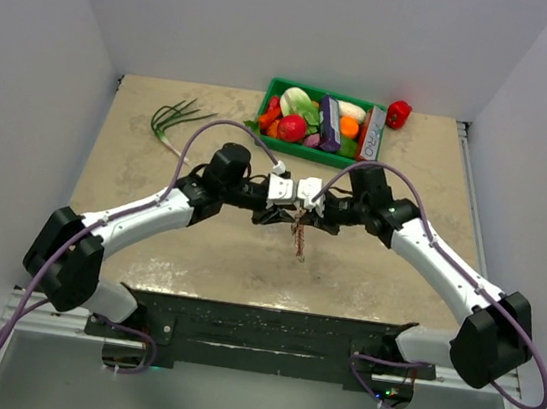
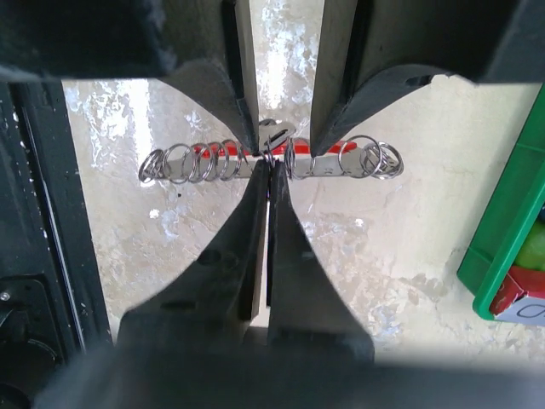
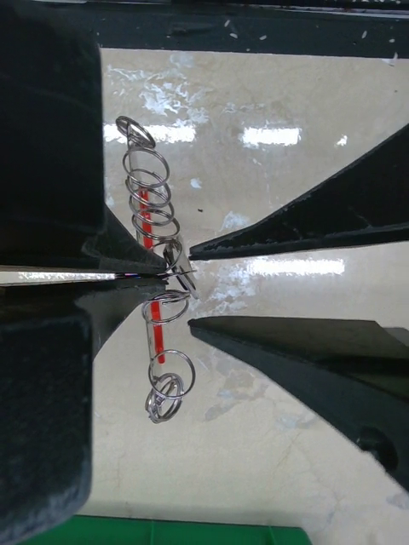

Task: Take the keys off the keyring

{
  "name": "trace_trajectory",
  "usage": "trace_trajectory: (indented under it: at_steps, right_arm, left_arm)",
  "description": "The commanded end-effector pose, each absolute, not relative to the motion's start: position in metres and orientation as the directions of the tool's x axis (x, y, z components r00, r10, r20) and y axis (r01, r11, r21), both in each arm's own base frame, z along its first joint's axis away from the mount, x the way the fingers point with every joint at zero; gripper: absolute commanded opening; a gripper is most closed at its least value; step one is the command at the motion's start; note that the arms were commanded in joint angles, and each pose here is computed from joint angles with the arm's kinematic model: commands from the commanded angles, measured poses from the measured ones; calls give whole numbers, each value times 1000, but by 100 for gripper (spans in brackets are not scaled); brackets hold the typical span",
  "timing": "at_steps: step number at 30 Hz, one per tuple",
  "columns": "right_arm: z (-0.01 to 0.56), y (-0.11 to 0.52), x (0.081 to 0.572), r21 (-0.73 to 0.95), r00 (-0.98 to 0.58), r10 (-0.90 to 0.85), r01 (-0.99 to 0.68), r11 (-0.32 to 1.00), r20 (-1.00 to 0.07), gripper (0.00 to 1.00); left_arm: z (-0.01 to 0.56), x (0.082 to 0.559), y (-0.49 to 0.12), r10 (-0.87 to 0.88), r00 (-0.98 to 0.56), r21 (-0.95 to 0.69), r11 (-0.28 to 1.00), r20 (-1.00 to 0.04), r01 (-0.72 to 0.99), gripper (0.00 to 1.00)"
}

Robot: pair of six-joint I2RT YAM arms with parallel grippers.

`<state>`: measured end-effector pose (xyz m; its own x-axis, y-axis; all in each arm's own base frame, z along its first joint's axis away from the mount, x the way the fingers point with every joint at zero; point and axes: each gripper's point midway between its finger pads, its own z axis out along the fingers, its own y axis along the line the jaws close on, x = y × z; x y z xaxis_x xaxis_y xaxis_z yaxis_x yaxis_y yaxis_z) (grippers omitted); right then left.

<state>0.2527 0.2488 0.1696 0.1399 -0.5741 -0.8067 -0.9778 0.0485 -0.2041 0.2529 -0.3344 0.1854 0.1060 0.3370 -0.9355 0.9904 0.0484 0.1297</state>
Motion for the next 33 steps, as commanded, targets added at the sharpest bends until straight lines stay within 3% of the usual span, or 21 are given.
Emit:
trace_trajectory:
  at_steps: [1, 18, 33]
  right_arm:
    - [200, 254, 258, -247, 196, -469, -968, 50, -861, 0]
    - [204, 252, 258, -232, 183, -441, -971, 58, -879, 0]
    - [199, 251, 257, -233, 185, -447, -971, 53, -875, 0]
  left_arm:
    - [207, 252, -332, 269, 99, 113, 35, -958, 993, 36]
    - [208, 251, -338, 250, 74, 78, 5, -965, 997, 37]
    - [210, 255, -343, 247, 59, 61, 2, -967, 998, 33]
